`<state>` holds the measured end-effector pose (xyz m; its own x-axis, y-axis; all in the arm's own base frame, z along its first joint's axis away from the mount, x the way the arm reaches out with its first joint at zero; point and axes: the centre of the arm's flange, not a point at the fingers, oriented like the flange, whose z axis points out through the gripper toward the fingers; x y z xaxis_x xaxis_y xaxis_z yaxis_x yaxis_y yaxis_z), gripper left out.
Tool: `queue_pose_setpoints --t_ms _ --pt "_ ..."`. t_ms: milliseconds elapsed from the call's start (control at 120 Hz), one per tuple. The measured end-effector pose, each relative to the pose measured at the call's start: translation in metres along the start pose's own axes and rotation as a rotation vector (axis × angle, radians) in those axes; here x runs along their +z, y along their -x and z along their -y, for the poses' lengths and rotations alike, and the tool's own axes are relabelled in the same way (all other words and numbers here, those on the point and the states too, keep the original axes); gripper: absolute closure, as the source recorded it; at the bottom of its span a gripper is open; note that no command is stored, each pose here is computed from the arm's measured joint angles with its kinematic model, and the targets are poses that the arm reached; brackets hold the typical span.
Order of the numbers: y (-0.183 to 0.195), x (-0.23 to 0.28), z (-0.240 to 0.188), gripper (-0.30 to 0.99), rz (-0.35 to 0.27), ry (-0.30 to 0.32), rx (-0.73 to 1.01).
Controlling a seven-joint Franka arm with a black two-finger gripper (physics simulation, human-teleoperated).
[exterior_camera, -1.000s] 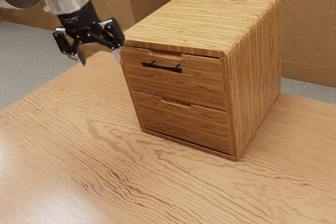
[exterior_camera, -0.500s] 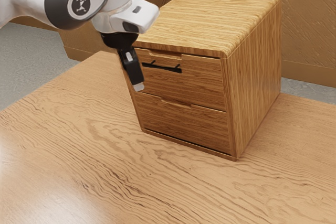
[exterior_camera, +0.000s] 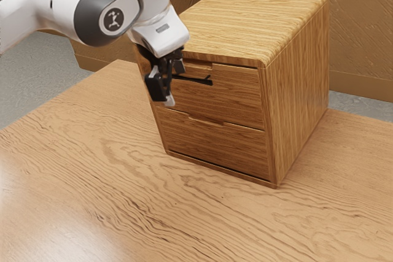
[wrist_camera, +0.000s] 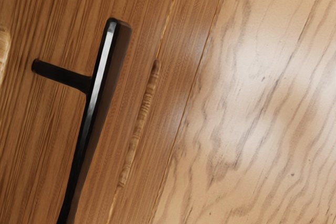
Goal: Pull the drawer handle with one arm to open the drawer
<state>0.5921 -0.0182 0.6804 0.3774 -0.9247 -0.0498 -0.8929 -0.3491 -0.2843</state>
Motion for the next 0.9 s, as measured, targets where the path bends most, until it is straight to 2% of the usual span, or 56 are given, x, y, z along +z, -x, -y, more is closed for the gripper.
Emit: queue_pose_setpoints --t_ms 117,375,650,900 --pt "-0.002 -0.002 -0.002 0.02 -0.004 -0.009 0.079" --pt "0.023 -0.001 0.005 0.02 0.012 -0.040 0.160" --pt "0.012 0.015 0.002 0.02 0.012 -0.058 0.266" --pt "0.013 0.019 0.003 -0.13 0.017 -0.064 0.308"
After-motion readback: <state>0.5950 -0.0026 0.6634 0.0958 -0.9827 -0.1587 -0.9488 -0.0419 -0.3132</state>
